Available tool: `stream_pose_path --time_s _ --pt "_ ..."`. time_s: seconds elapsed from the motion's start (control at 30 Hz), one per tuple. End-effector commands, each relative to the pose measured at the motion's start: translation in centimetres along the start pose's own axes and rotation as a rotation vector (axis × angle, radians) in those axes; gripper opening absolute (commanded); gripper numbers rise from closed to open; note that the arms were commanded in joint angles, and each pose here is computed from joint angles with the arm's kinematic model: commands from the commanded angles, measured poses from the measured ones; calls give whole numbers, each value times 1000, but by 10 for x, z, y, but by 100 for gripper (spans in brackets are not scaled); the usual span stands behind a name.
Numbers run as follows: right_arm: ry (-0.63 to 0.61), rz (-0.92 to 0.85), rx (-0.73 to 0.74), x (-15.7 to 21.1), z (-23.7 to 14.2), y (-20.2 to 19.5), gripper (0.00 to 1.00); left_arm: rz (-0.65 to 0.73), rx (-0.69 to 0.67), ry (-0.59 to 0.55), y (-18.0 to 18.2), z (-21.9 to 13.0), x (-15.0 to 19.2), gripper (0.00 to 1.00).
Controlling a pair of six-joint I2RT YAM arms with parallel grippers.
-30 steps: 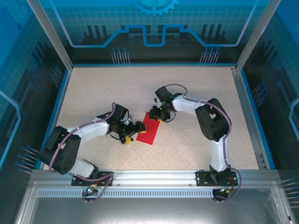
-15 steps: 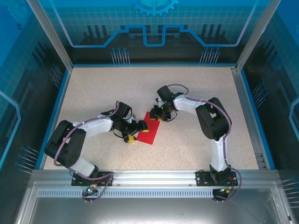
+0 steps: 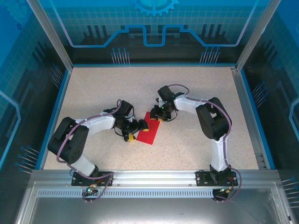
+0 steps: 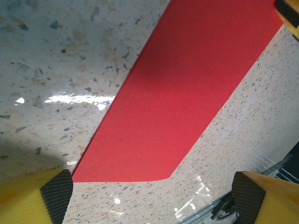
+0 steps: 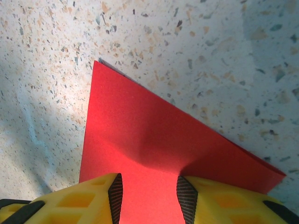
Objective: Fold a paper plane with a square sheet of paper (pick it up from the middle)
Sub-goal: Fold the triangle a second time at the center of the table.
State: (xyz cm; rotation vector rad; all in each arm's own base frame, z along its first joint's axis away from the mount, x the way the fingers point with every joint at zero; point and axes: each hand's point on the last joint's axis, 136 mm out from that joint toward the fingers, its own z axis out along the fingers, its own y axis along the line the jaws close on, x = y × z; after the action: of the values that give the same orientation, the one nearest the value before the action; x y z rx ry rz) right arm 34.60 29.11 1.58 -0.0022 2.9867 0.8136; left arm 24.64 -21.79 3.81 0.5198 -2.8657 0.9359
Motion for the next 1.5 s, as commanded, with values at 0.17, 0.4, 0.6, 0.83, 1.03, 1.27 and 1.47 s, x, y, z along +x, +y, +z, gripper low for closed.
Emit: stream_pose_path --time_s 0.17,0.4,0.6,0.83,1.03,1.27,1.47 --pt "86 95 173 22 30 -66 42 34 -147 7 7 6 7 92" --pt "88 101 169 24 31 -68 42 60 -260 -38 15 0 4 92" --pt "89 101 166 24 32 -69 42 88 -233 -24 3 7 7 92" --pt "93 105 169 26 32 -71 42 118 -221 -1 -8 13 9 90" --pt "95 108 169 26 34 -73 42 134 -203 -7 -14 9 10 90" --pt "99 112 173 27 35 -74 42 122 -299 -28 5 6 8 90" --pt "103 119 176 28 37 -76 42 115 -264 -6 1 13 10 90"
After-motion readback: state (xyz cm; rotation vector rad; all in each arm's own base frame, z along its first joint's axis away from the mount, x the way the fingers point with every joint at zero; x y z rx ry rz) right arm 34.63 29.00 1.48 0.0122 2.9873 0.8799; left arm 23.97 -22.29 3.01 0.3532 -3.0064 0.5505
